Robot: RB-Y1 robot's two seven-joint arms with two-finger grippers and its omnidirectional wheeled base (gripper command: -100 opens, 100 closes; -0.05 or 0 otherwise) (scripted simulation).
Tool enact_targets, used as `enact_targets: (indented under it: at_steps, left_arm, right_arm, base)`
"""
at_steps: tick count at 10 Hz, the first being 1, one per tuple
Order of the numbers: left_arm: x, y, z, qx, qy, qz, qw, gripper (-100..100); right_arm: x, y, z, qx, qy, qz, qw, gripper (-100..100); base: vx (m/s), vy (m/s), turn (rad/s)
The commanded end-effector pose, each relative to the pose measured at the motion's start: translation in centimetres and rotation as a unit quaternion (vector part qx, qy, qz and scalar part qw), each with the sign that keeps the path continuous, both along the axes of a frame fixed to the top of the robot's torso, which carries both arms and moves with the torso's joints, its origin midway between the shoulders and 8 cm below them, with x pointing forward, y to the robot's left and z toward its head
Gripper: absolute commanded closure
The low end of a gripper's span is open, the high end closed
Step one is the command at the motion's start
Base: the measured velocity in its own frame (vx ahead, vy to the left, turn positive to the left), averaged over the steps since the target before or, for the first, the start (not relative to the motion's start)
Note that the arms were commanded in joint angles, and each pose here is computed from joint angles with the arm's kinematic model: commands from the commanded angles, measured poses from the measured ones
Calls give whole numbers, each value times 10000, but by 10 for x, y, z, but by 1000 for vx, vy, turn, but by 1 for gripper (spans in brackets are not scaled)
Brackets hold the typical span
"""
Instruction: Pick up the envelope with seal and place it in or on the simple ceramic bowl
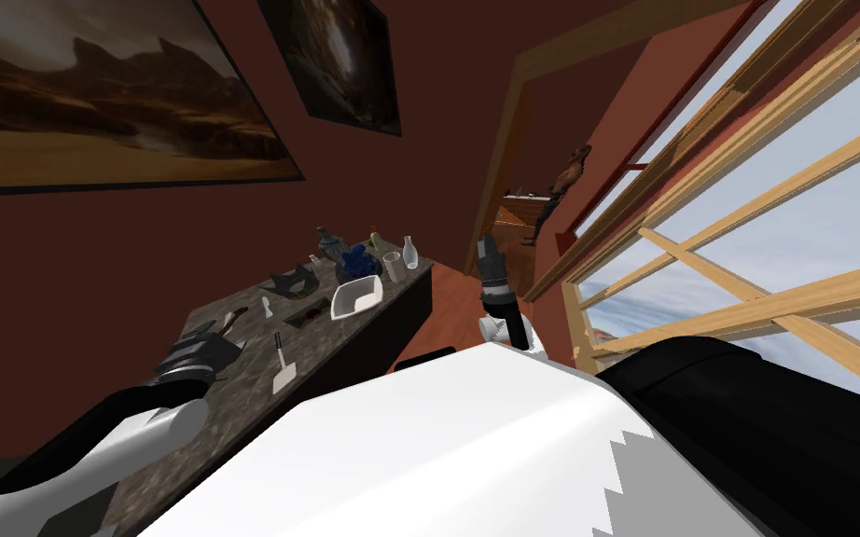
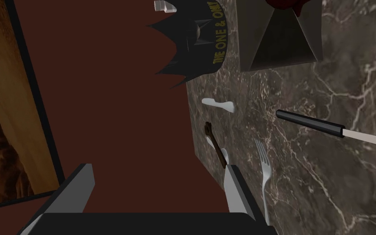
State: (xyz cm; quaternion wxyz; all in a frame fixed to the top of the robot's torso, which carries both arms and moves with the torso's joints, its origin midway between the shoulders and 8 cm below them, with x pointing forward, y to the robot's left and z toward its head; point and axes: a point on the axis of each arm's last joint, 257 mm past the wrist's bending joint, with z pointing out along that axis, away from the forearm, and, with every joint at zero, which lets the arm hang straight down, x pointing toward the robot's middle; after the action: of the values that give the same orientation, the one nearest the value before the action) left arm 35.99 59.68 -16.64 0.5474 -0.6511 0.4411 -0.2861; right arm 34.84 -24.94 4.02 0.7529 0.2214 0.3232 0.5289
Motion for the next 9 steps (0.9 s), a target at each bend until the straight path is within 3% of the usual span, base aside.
enact_targets:
  at_steps: [1, 3, 4, 6, 7, 9]
  left_arm:
    - [-14, 24, -5, -149, 183, 252, 9994, -100]
    - [-18, 25, -13, -215, 330, 308, 9988, -100]
    - [-32, 46, -15, -355, 450, 535, 9969, -100]
    - [-36, 46, -23, -425, 599, 591, 9955, -100]
    - [-51, 65, -26, -580, 713, 818, 9924, -100]
    - [-56, 65, -34, -652, 861, 873, 9903, -100]
  right_arm:
    - [0, 0, 0, 0, 0, 0, 10000, 0]
    - [0, 0, 0, 0, 0, 0, 10000, 0]
    - [0, 0, 0, 0, 0, 0, 10000, 0]
    - [0, 0, 0, 0, 0, 0, 10000, 0]
    - [0, 0, 0, 0, 0, 0, 10000, 0]
    - [0, 0, 0, 0, 0, 0, 10000, 0]
  base:
    - [5, -13, -251]
    - [2, -2, -82]
    - [7, -11, -246]
    - [7, -2, -72]
    - [11, -13, -266]
    - [10, -1, -64]
